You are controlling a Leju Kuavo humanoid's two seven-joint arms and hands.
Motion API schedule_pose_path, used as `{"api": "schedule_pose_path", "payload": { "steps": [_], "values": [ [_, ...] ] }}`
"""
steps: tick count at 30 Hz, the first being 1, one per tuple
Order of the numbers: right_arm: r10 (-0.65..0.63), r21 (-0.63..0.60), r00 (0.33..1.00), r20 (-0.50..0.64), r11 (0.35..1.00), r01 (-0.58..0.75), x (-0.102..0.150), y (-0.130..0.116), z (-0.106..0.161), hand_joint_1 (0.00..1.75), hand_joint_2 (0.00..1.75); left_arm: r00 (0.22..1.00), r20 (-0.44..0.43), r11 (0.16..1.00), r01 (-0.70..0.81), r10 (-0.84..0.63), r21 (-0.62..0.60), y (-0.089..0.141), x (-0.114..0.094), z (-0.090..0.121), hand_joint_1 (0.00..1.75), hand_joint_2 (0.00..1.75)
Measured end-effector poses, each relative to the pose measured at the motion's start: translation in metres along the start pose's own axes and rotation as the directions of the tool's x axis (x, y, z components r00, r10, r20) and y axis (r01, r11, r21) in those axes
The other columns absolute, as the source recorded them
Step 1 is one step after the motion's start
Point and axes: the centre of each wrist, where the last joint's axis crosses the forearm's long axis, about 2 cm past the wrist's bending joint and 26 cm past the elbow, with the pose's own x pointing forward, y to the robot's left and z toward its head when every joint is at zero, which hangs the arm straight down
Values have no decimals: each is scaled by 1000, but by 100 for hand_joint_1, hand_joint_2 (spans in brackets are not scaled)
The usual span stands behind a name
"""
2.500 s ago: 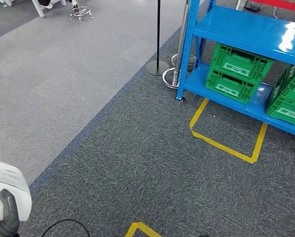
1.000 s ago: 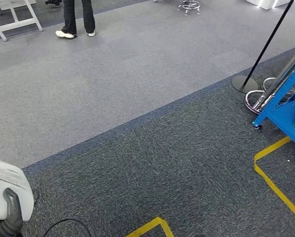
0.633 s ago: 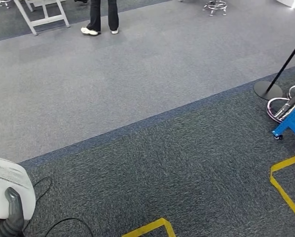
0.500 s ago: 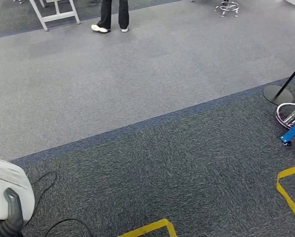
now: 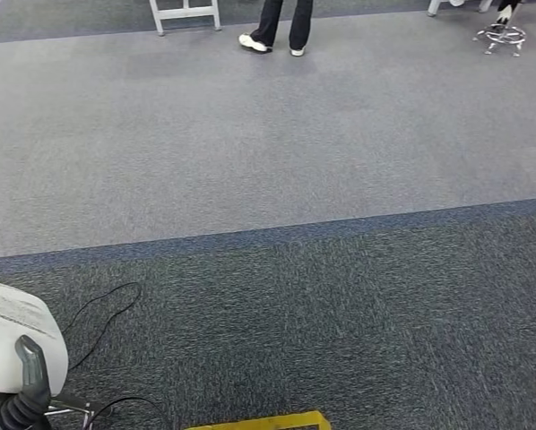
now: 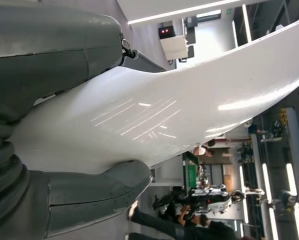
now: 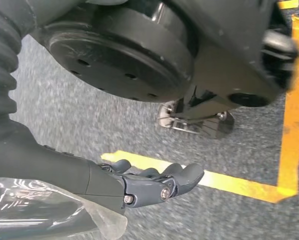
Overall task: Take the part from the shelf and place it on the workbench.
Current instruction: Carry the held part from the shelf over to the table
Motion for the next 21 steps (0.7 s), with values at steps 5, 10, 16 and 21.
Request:
{"api": "schedule_pose_path", "payload": {
  "steps": [5, 10, 16, 21],
  "values": [
    [-5, 2, 1000, -7, 1000, 5, 0, 1, 0, 0, 175, 999, 27, 1000, -31, 31, -6, -2, 8, -3, 175, 175],
    [-18, 5, 1000, -8, 1000, 18, 0, 3, 0, 0, 175, 997, 74, 1000, -27, 27, 0, -4, 18, -7, 175, 175],
    [-27, 2, 1000, -8, 1000, 27, -1, 3, 0, 0, 175, 995, 102, 1000, -18, 20, -15, -6, 23, -7, 175, 175],
    [-27, 4, 1000, 1, 1000, 27, 3, 3, -1, 0, 175, 992, 122, 1000, -13, 15, -14, -7, 26, -7, 175, 175]
  ]
}}
